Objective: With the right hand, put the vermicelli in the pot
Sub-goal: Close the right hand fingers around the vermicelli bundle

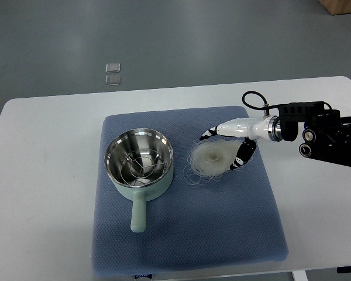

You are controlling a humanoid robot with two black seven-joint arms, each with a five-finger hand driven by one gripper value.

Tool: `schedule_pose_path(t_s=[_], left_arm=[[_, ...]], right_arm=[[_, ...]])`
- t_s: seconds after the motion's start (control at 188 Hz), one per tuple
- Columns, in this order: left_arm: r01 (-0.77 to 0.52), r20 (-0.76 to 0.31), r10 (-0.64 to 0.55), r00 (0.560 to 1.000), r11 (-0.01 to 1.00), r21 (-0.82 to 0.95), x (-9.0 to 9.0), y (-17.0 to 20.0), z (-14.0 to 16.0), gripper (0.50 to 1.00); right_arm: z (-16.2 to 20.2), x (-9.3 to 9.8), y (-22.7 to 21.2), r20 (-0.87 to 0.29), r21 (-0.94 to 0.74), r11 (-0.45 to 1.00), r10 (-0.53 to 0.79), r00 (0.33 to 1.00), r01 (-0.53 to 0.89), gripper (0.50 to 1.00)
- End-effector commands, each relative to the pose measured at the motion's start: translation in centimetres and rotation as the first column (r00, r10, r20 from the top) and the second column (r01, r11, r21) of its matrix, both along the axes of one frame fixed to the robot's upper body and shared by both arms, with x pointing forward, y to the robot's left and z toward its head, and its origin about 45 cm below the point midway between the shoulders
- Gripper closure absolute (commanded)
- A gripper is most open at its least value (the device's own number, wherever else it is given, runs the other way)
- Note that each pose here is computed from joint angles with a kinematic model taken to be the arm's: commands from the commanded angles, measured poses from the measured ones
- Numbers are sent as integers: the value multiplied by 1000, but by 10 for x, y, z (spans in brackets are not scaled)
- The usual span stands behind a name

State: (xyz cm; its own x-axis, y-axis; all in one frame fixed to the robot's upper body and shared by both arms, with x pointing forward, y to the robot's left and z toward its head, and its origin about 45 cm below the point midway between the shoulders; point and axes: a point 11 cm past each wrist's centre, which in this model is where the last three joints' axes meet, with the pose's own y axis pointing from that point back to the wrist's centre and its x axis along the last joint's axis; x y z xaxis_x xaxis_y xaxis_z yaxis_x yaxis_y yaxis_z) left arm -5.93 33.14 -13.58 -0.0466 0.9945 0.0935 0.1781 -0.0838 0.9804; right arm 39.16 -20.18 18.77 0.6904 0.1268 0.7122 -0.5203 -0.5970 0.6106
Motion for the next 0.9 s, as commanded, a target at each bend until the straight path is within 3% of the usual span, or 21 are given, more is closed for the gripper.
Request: schedule_pose_path(t_s=[0.0,0.16,0.341,0.427,0.517,0.896], left_arm=[[-2,0,2,1000,1000,1,0,0,0,500],[-2,0,2,1000,1000,1,0,0,0,500],[0,0,0,1000,1000,-2,0,0,0,500],[0,0,0,1000,1000,-2,0,0,0,500],[0,0,0,1000,1000,0,0,0,0,500],[0,0,0,1000,1000,0,0,0,0,500]], right_arm=[[-6,-4,3,-10,-3,1000,10,1000,-10,581],[-13,-8,11,0,6,1000,23,1000,-23,583],[-10,-3,12,42,25,1000,8,999,-9,621],[-10,-2,14,46,29,1000,5,999,-6,748],[-11,-3,14,40,29,1000,8,999,-9,999],[-7,1,12,50,42,999,-14,999,12,1000]])
